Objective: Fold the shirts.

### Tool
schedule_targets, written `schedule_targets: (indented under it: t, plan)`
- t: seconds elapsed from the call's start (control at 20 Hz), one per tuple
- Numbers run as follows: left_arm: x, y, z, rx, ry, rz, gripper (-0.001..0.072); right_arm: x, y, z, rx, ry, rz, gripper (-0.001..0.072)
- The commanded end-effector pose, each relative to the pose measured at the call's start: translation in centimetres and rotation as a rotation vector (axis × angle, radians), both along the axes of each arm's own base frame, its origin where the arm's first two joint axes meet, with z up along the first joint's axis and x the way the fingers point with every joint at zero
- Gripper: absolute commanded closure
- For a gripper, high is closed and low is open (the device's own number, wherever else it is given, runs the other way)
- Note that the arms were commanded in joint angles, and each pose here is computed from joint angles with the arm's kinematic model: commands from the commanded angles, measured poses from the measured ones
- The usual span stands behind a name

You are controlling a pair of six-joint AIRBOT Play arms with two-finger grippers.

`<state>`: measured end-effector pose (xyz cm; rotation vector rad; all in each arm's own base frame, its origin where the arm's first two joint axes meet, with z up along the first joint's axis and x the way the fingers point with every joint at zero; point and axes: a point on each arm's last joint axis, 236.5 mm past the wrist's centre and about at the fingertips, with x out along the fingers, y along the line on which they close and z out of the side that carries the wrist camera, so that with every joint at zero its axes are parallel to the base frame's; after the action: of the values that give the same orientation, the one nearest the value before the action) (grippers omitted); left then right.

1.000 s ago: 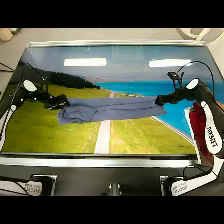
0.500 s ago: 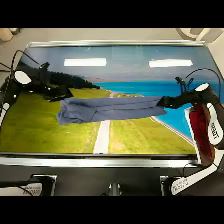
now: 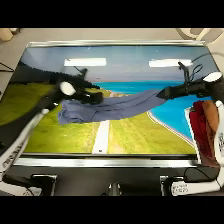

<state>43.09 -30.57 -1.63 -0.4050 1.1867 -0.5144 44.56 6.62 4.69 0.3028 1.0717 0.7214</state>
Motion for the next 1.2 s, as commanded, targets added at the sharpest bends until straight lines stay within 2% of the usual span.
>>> schedule_targets:
  t: [0.0,0.2,0.3,0.45,0.55,0.7,0.9,0.95,1.0,1.05,1.15]
  plan:
    - [-2.9,-8.6,-4.4,-0.132,0.106,0.030,0.0683,-5.2,3.0,8.2,-0.022,-0.083,0.097,0.0696]
    - [-6.5,-14.3,-6.7,-0.245,0.238,0.069,0.0683,-11.1,5.7,13.9,-0.084,-0.153,0.160,0.0694]
    - [-6.7,-15.8,-6.4,-0.273,0.216,0.087,0.0684,-11.2,6.5,15.6,-0.069,-0.202,0.126,0.0694]
    - [-4.3,-13.2,-4.2,-0.260,0.105,0.000,0.0687,-9.1,8.2,16.2,-0.038,-0.265,0.100,0.0695]
    - [-0.3,-7.4,-0.6,-0.211,-0.003,-0.002,0.0687,-7.7,10.9,14.3,-0.017,-0.244,0.136,0.0695]
    - [5.4,6.1,7.0,-0.098,-0.180,0.141,0.0687,-4.7,18.0,11.4,0.090,-0.245,0.186,0.0694]
    - [5.8,20.5,19.0,-0.070,-0.393,0.362,0.0686,-3.0,30.1,5.1,0.322,-0.139,0.192,0.0692]
    - [5.1,22.1,21.0,-0.069,-0.428,0.388,0.0686,-3.8,32.6,2.8,0.364,-0.070,0.206,0.0645]
    - [4.3,23.2,22.5,-0.064,-0.452,0.401,0.0686,-4.6,34.5,1.1,0.406,-0.021,0.223,0.0359]
    - [3.2,23.9,23.3,-0.041,-0.462,0.398,0.0686,-5.1,35.5,0.3,0.451,-0.012,0.254,0.0021]
    - [0.9,25.1,22.7,0.074,-0.435,0.355,0.0685,-4.8,33.8,0.1,0.460,0.003,0.282,0.0005]
